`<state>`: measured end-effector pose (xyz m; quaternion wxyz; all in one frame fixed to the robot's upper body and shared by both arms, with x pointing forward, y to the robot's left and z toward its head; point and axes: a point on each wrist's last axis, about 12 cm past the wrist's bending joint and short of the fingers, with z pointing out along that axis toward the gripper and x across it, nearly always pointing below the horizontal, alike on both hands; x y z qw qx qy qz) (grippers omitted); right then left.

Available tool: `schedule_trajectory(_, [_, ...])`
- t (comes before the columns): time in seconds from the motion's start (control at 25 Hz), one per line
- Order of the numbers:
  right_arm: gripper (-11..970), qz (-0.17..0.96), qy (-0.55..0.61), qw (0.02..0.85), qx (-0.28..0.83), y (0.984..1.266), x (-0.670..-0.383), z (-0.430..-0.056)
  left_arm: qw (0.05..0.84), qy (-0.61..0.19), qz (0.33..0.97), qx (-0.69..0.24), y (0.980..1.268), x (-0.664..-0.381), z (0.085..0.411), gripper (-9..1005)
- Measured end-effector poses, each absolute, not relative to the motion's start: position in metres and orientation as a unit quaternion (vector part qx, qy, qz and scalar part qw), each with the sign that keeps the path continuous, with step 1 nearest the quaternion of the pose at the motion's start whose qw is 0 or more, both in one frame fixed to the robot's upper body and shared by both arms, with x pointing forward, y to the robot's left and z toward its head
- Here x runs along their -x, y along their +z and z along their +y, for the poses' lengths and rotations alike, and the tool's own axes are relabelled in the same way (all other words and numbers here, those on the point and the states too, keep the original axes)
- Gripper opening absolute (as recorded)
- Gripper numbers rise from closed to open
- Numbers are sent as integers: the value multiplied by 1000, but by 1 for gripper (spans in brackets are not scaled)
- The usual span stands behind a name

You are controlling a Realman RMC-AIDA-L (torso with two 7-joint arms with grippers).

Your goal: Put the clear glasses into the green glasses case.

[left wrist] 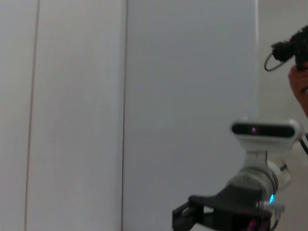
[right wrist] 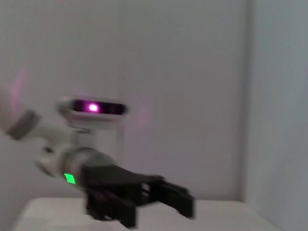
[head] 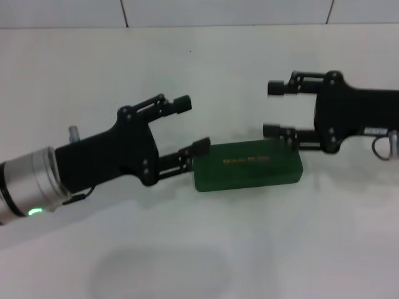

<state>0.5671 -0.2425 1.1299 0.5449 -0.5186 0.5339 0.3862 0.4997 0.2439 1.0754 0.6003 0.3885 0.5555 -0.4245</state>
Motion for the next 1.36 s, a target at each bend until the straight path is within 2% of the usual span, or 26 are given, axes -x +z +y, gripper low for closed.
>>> schedule_trajectory(0.36, [674,521,394,508,561,1127,-569,-218,605,-404,567,-386,1063,-495,247,744])
schedule_trajectory(1.36, [673,528,378,514,561,1120,-570,-214,618,-387,575,-372,1060,-499,246,744])
